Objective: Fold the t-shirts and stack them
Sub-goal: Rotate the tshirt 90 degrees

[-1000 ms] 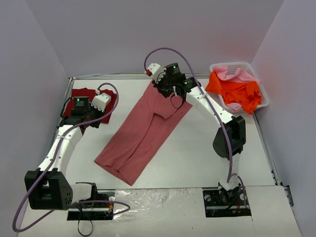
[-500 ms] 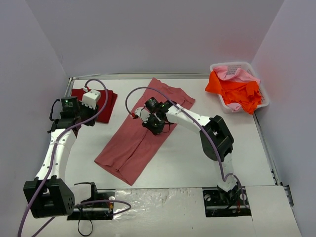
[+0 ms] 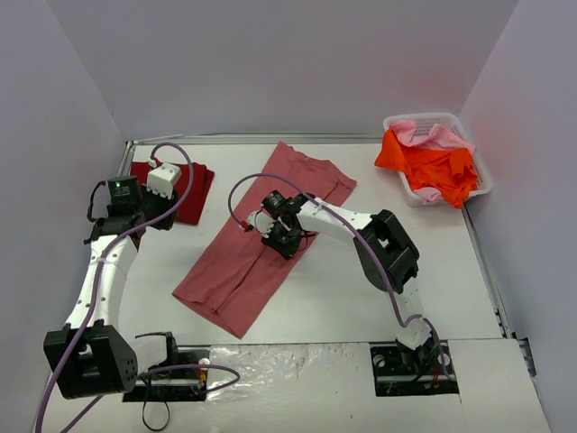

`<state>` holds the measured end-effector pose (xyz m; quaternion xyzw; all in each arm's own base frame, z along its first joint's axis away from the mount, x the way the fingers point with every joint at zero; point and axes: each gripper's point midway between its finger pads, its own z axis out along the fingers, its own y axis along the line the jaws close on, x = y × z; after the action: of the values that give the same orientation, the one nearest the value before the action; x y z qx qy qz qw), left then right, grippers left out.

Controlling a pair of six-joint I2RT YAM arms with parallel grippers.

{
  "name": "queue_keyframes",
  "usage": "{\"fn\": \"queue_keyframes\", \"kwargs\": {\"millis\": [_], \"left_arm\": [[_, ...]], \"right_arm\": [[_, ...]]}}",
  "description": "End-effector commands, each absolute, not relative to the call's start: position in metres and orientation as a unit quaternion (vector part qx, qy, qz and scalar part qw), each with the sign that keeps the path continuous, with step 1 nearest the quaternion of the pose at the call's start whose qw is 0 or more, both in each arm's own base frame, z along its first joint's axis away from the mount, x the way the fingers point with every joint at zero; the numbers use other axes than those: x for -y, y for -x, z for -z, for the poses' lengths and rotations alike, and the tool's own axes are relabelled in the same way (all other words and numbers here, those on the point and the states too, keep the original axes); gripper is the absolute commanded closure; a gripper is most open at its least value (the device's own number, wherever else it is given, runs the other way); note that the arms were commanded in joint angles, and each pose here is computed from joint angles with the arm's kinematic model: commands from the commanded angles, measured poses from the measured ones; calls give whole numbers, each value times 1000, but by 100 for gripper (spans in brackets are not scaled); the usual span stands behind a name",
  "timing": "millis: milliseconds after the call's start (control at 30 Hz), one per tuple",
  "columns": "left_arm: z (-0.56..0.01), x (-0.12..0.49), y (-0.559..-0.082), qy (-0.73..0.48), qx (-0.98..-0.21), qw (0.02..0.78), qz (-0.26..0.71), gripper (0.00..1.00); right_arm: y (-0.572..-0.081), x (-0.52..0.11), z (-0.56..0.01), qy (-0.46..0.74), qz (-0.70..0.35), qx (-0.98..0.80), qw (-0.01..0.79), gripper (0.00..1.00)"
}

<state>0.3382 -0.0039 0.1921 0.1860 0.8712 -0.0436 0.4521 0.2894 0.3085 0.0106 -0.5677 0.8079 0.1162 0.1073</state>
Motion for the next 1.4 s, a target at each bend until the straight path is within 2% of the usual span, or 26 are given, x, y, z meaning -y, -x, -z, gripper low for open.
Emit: {"fn": "queue_keyframes", "kwargs": {"millis": [0,200,633,700,833,967,1100,1367], "left_arm": [[-206,5,-336,-185,-861,472,49,71],[-206,9,-336,-189,-859,471,60,69],[-209,17,-333,-197,-856,471,78,66],[-209,17,-333,-197,-856,472,78,64],[-206,17,-334,-196,-857,471,77,53],[-204,19,-335,-197,-857,468,85,46],[-201,24,-334,-203,-859,460,93,44],[-194,35,-333,-233,-858,447,96,42]], "right_arm": [[-286,-280,9,563,-79,-820,65,100],[-313,-253,17,532,-37,-843,66,100],[-380,-208,15,471,-18,-877,91,100],[-390,-203,15,466,-11,-880,93,100],[-408,-189,11,449,-4,-887,103,100],[-429,-173,13,430,16,-896,111,100],[-459,-165,3,404,21,-904,139,100],[-482,-150,-4,383,26,-910,158,100]]}}
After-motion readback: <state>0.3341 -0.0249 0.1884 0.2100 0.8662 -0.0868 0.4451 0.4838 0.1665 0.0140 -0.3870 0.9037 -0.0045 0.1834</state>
